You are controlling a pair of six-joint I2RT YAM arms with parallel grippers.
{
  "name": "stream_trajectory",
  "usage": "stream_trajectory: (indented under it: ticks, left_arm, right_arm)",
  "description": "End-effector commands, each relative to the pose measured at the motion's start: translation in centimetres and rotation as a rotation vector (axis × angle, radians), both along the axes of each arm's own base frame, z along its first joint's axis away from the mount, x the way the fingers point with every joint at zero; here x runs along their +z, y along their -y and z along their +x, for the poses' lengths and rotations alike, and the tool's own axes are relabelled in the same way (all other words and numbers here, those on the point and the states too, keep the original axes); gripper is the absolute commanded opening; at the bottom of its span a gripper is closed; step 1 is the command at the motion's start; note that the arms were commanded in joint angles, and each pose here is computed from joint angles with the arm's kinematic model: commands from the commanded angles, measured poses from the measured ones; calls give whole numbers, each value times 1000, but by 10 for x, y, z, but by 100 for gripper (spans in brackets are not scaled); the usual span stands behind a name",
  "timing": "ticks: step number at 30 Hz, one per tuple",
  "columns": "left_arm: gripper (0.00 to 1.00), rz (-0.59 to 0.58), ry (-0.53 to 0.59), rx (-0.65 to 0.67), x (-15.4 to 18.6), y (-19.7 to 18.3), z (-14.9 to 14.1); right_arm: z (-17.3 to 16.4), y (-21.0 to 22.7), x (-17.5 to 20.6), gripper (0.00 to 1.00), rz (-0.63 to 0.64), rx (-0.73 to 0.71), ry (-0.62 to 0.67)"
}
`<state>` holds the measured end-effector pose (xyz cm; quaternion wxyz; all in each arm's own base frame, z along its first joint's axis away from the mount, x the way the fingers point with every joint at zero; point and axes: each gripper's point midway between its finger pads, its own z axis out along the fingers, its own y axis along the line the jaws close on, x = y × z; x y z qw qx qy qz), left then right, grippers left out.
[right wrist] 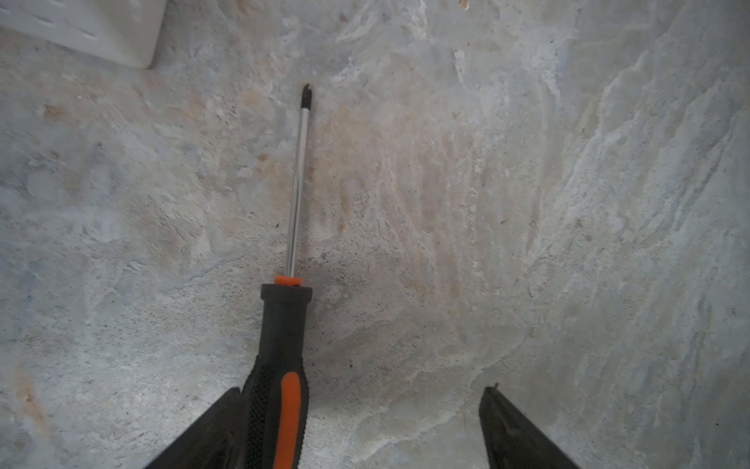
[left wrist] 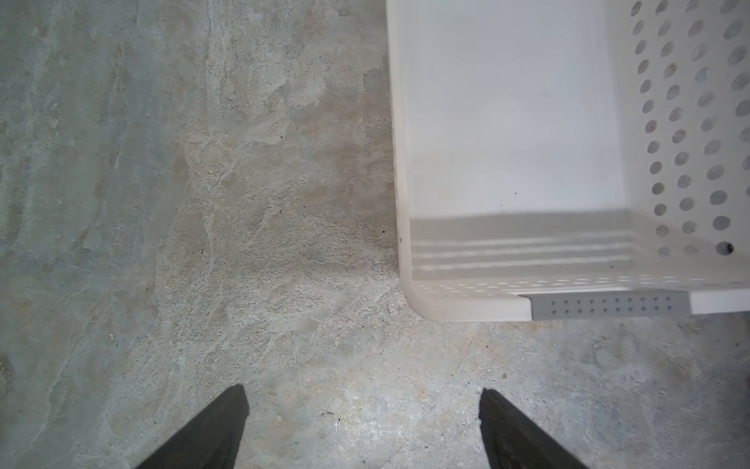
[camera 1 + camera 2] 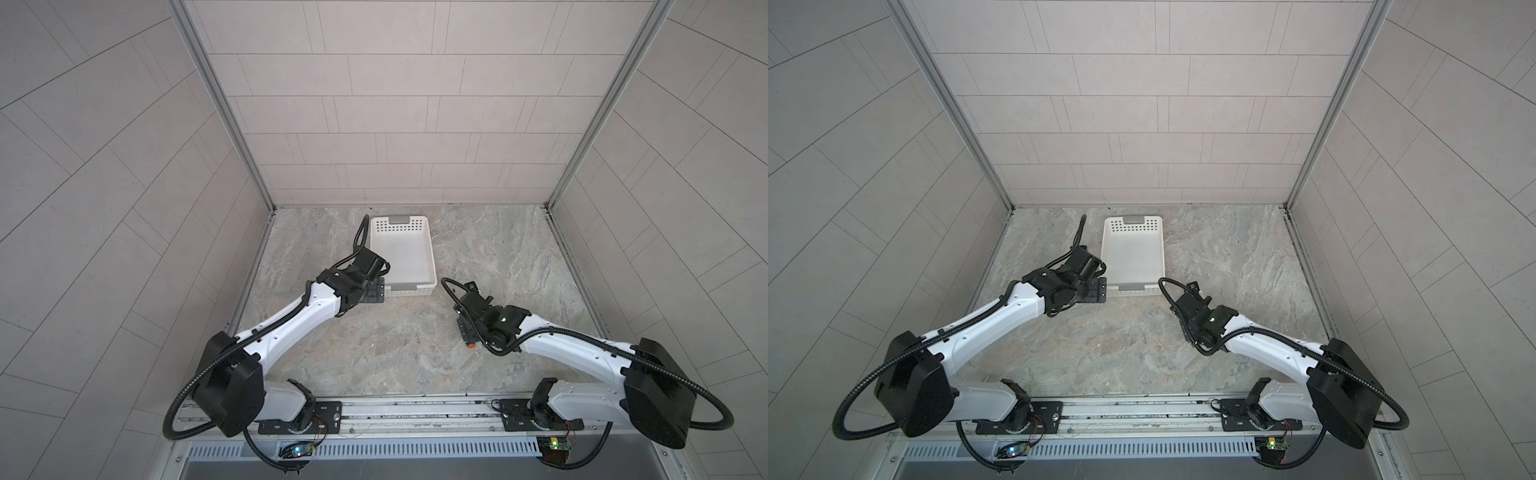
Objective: Put the screwdriver in the bin
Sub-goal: Pick up the screwdriver from the center of the table.
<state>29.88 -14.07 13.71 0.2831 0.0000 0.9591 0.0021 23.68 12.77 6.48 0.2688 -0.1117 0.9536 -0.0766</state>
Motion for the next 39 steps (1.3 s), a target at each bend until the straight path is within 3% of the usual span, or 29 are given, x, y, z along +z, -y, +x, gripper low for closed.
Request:
stream_trajectory:
  ticks: [1,10,16,26,39]
  left_arm:
    - [97,-3,77,36,18,-9,0]
    - [100,-68,203,106,51,-28,-12]
    - [100,-65,209,119,52,-31,-13]
    - [100,-53,206,127,51,-33,-13]
    - [100,-45,220,143,53,-37,-13]
  right_arm:
    - [3,-16,-7,87,63,5,-6]
    - [5,-24,-33,75,63,-8,-54]
    - [5,-23,-38,61,60,-15,-58]
    - [6,-15,-47,46,88,-47,-76]
    - [-4,-13,-54,12,126,-36,-103]
